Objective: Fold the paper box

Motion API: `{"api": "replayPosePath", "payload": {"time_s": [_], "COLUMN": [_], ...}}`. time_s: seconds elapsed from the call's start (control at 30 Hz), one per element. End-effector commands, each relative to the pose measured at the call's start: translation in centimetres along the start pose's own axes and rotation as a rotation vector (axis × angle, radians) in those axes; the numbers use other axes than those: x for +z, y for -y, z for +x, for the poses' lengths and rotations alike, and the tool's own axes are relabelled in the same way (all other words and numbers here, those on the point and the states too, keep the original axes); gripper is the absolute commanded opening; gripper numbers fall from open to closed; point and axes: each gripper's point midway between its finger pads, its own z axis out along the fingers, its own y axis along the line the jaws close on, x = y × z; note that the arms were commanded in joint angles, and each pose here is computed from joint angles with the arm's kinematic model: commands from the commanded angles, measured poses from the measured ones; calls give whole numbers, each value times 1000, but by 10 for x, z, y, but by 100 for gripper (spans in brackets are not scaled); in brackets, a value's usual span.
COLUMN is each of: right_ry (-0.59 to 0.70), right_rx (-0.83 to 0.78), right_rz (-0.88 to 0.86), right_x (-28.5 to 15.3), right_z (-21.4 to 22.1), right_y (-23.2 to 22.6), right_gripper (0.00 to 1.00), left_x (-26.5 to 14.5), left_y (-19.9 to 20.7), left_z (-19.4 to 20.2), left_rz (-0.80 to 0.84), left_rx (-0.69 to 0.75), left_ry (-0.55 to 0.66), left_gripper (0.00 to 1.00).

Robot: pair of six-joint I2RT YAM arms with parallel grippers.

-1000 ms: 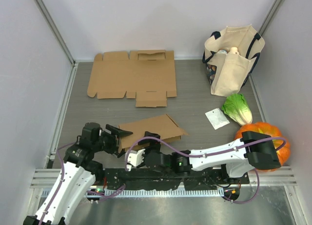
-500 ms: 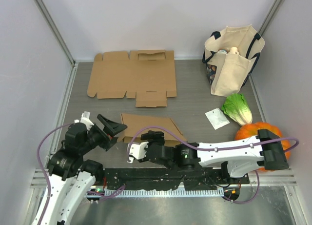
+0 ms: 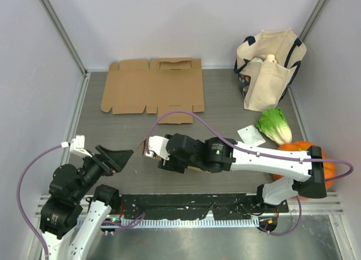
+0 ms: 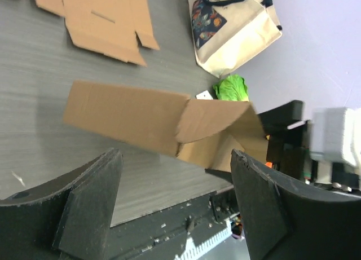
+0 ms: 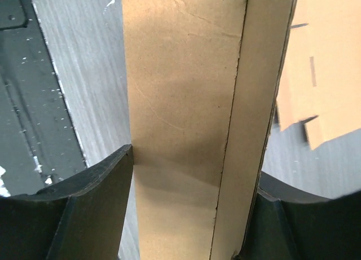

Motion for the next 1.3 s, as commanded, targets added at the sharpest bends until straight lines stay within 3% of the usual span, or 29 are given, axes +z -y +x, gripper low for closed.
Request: {"api": "replayPosePath", "payload": {"time_s": [0.0, 0.17, 0.33, 0.57, 0.87, 1.27], "right_ry": [-113, -160, -202, -217, -234, -218], "right_rx": [95, 139, 189, 199, 205, 206], "right_rz": [-168, -269, -312, -323, -333, -315], "right_x": [5, 20, 40, 51, 61, 59], "right_z": [13, 21, 37, 41, 42, 39], "right_y": [-8, -5, 8, 20, 22, 26], "right_gripper": [57, 59, 59, 59, 59, 59], "left_x": [16, 44, 71, 99, 138, 136], "left_y": [22, 31, 16, 19, 15, 5], "left_z": [-23, -36, -28, -46, -48, -37], "left_rz": [77, 64, 19, 30, 5, -22], "left_rx": [171, 275, 340, 400, 485, 491], "left_ry": [38, -11, -99, -43, -154, -215], "left_gripper": [83, 86, 74, 62, 60, 32]}}
